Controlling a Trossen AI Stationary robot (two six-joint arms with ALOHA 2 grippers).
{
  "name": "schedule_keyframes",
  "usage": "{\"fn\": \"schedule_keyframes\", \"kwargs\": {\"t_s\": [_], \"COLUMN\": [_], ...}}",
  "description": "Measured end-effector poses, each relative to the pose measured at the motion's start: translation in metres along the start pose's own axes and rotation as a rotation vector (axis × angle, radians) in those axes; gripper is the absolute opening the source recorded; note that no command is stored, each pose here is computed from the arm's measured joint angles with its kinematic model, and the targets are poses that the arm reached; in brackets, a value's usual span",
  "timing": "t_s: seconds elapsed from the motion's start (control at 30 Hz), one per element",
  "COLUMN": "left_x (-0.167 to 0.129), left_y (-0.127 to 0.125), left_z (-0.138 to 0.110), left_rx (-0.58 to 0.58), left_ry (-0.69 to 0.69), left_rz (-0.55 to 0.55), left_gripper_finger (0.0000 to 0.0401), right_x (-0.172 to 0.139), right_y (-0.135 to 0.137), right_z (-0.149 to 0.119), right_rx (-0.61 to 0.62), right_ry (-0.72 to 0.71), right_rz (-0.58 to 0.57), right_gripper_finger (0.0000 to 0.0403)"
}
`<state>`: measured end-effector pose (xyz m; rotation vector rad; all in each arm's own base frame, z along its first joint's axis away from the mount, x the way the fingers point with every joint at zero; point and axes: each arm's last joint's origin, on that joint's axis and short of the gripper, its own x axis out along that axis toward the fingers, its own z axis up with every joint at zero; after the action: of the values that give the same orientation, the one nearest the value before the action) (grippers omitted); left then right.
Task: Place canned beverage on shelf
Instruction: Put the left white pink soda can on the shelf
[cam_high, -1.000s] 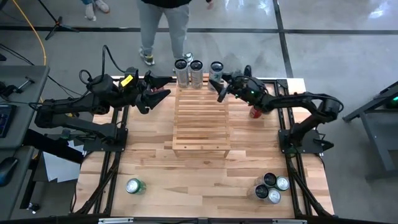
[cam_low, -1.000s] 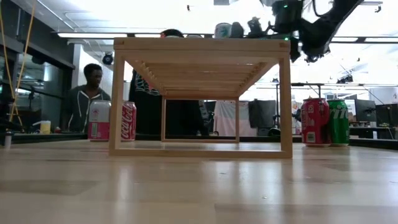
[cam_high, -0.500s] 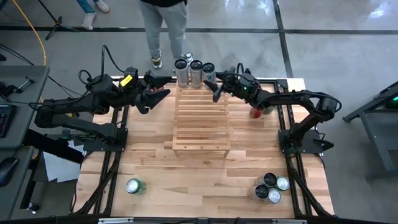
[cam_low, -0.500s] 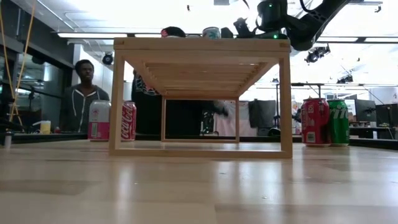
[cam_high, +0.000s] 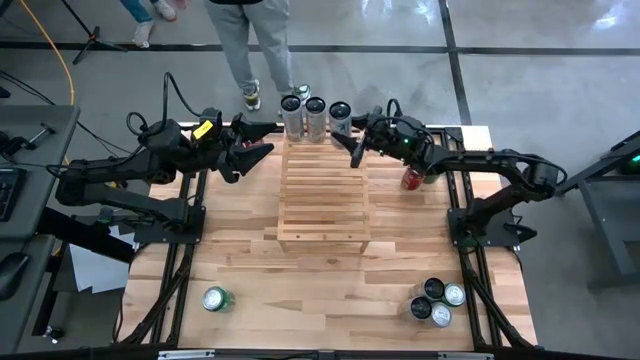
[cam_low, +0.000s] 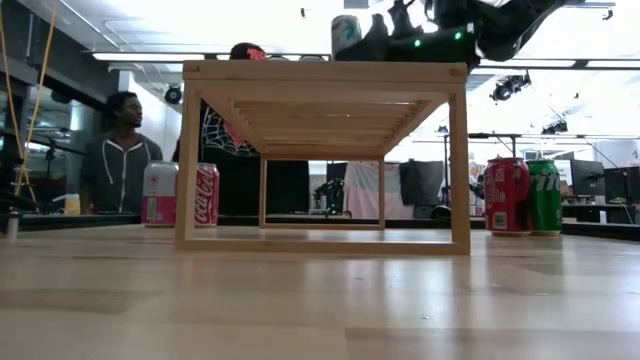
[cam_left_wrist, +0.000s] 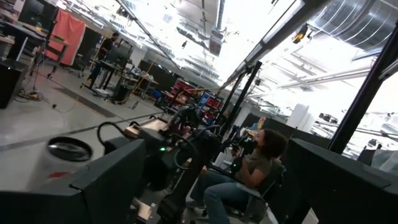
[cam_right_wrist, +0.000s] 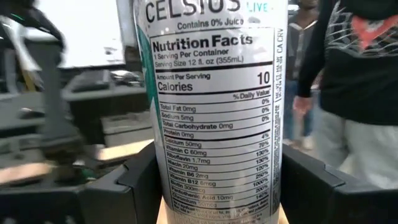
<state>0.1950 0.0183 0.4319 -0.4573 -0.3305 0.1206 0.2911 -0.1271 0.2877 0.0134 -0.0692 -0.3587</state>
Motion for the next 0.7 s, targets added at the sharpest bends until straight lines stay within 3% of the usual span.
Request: {"fn": "schedule_keyframes", "kwargs": {"t_s": [0.23, 0.43, 0.7], "left_x": [0.0, 0.0, -0.002], "left_y": [0.0, 0.0, -0.001], "left_z": [0.0, 0.0, 0.002], "left_rx": [0.023, 0.022, 0.022], "left_ry": [0.0, -0.002, -0.008], "left_rz": [0.0, 0.0, -0.003], "left_gripper_finger": [0.0381, 0.0381, 0.0381], "right_x": [0.005, 0.039, 0.098], "right_y": [0.05, 0.08, 0.089], "right_z": [-0.005, -0.007, -0.01], "right_rx": [0.059, 0.044, -0.024], "right_ry": [-0.048, -0.086, 0.02], "right_rz": [0.118, 0.059, -0.044], "right_gripper_finger": [0.0236, 0.0236, 0.0236]}}
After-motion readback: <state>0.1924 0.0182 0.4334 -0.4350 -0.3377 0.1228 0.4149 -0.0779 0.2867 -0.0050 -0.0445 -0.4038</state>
